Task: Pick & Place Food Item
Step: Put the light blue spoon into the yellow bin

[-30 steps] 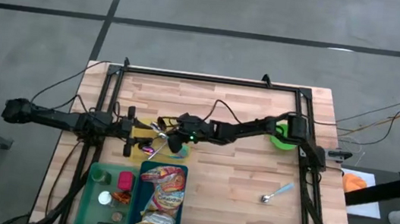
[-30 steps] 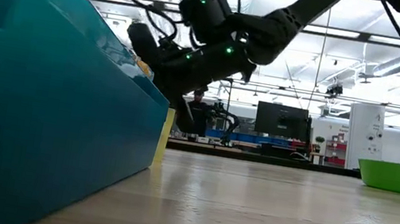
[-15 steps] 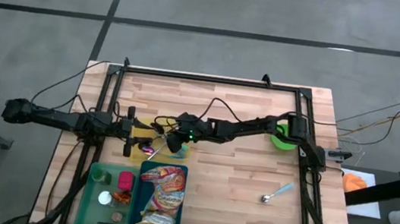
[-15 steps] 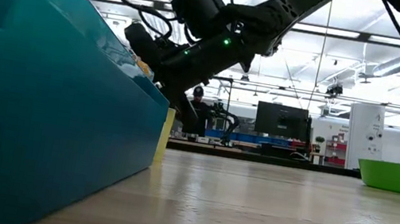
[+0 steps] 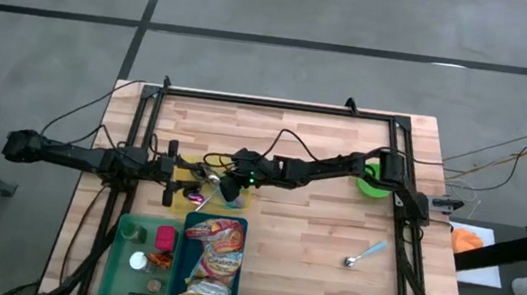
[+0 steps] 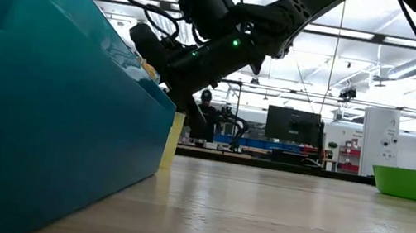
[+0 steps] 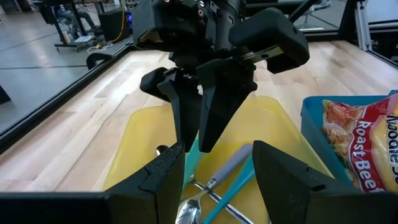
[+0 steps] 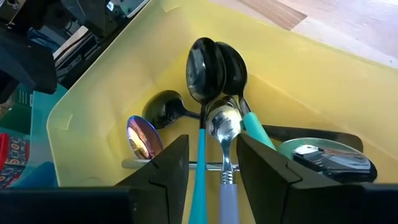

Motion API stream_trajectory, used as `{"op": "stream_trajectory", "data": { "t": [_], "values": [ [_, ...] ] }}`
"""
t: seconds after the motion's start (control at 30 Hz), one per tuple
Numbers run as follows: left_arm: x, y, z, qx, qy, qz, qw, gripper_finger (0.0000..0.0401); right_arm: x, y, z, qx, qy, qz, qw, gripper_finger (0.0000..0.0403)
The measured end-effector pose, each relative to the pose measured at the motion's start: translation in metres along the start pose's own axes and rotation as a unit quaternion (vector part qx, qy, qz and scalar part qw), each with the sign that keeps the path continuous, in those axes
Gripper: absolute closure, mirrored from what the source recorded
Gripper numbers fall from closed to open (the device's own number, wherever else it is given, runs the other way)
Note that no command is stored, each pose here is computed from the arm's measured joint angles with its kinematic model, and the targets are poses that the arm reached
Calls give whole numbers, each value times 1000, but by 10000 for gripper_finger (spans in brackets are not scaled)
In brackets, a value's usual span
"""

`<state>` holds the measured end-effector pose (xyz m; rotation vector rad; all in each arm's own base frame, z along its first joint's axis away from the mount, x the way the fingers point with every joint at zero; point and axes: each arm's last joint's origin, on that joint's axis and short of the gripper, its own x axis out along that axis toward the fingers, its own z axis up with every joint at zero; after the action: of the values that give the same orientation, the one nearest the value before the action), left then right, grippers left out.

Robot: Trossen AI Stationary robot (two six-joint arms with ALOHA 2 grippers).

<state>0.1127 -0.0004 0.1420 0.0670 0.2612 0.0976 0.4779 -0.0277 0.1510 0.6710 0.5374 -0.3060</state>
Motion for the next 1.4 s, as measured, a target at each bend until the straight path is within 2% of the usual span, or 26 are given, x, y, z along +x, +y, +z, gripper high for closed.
{"op": "stream_trajectory", "data": {
  "t": [0.2,0.33,0.5,0.67,0.83,1.0,1.4],
  "values": [
    [0,0,0,0,0,0,1000,212,-14,9,12,-33,-24,2,999,269],
    [0,0,0,0,0,0,1000,212,-38,20,24,-63,-43,-33,997,269],
    [0,0,0,0,0,0,1000,212,-79,32,34,-74,-14,-63,995,269],
    [0,0,0,0,0,0,1000,212,-118,41,26,-84,26,-104,991,269],
    [0,0,0,0,0,0,1000,212,-163,56,3,-61,58,-162,983,269],
    [0,0,0,0,2,0,1000,212,-199,67,-35,-9,40,-222,974,269],
    [1,0,-2,1,10,0,1000,212,-247,69,-126,122,58,-238,962,269]
  ]
}}
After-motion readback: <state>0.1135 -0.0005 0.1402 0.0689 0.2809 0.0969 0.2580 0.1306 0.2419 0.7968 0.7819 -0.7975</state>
